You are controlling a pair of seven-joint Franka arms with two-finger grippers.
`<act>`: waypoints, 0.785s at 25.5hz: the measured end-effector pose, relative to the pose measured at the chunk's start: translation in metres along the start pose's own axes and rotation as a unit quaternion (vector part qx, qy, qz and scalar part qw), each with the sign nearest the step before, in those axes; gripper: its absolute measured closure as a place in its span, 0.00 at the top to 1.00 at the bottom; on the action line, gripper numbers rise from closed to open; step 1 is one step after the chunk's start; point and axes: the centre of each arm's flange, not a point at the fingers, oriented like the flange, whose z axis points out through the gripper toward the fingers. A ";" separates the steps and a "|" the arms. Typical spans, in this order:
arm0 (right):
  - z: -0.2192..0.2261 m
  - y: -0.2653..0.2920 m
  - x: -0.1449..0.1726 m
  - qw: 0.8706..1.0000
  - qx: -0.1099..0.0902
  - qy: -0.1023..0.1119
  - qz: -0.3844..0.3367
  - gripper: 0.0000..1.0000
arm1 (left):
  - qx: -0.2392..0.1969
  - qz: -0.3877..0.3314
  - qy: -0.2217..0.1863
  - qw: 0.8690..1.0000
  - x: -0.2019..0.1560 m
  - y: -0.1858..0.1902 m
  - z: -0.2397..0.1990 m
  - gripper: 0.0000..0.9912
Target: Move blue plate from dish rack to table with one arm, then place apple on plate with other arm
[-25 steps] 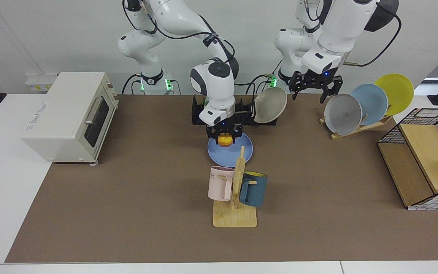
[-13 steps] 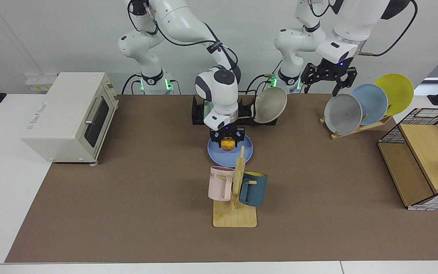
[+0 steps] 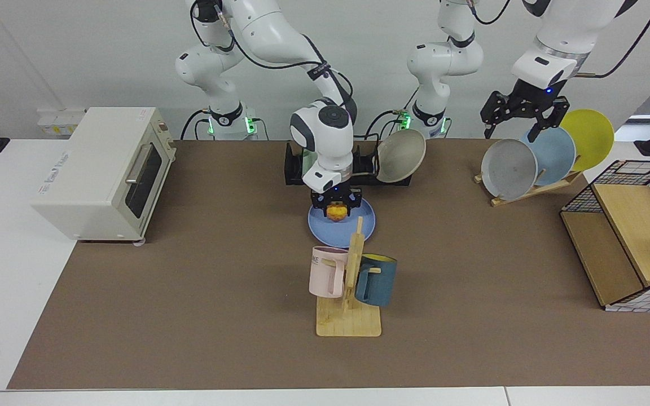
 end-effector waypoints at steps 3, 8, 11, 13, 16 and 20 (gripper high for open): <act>0.001 -0.003 -0.005 1.000 0.003 -0.004 0.001 0.70 | -0.001 0.000 0.003 1.000 0.005 0.000 -0.002 1.00; 0.005 -0.017 -0.025 1.000 0.000 -0.011 0.004 0.70 | -0.003 0.000 -0.001 1.000 0.016 -0.003 -0.006 1.00; 0.005 -0.020 -0.027 1.000 0.000 -0.011 0.005 0.78 | -0.005 0.000 -0.004 1.000 0.024 -0.005 -0.008 1.00; 0.005 -0.019 -0.026 1.000 0.000 -0.011 0.006 0.90 | -0.006 0.000 -0.005 1.000 0.029 -0.006 -0.008 1.00; 0.005 -0.015 -0.023 1.000 -0.001 -0.010 0.010 0.92 | -0.006 0.000 -0.007 1.000 0.032 -0.006 -0.007 1.00; 0.003 -0.010 -0.016 1.000 0.000 -0.007 0.017 1.00 | -0.007 0.003 -0.008 1.000 0.032 -0.003 -0.008 1.00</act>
